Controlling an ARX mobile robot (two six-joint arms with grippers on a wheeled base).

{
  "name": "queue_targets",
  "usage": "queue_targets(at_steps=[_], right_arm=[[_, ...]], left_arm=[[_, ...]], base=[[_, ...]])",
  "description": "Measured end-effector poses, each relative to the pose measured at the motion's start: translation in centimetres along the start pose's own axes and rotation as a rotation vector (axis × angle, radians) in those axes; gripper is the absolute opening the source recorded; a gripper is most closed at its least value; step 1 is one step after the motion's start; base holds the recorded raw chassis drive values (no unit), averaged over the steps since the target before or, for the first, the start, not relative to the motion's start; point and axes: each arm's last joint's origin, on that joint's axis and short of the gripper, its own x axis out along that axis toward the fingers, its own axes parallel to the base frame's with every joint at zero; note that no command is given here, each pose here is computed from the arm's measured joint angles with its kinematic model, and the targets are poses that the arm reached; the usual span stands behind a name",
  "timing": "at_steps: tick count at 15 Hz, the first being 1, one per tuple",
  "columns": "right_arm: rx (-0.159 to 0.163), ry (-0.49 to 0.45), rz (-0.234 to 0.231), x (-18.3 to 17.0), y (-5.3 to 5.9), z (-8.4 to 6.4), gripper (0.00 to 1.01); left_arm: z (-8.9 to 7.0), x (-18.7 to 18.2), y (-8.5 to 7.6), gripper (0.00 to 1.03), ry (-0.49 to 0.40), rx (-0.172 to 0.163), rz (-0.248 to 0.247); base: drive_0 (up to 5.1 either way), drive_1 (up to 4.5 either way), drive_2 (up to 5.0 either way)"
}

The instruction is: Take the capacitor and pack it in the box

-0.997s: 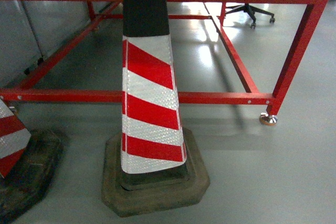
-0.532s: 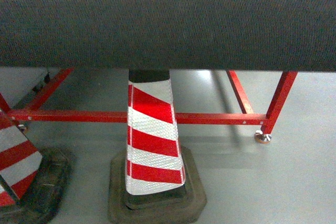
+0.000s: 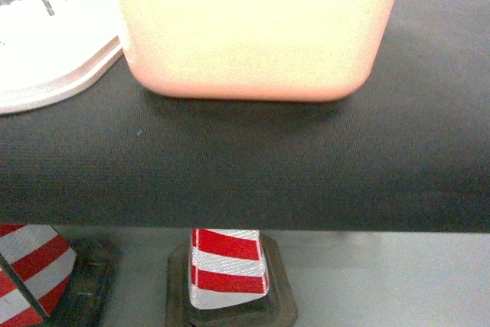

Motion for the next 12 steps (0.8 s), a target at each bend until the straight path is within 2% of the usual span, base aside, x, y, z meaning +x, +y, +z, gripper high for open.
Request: queue_targets(at_steps=[12], right_arm=[[0.0, 0.0, 0.002, 0.0, 0.0, 0.0, 0.98]], left_arm=[[0.02, 0.0, -0.01, 0.44, -0.002, 0.001, -0.002]], base=[[0.0, 0.0, 0.0]])
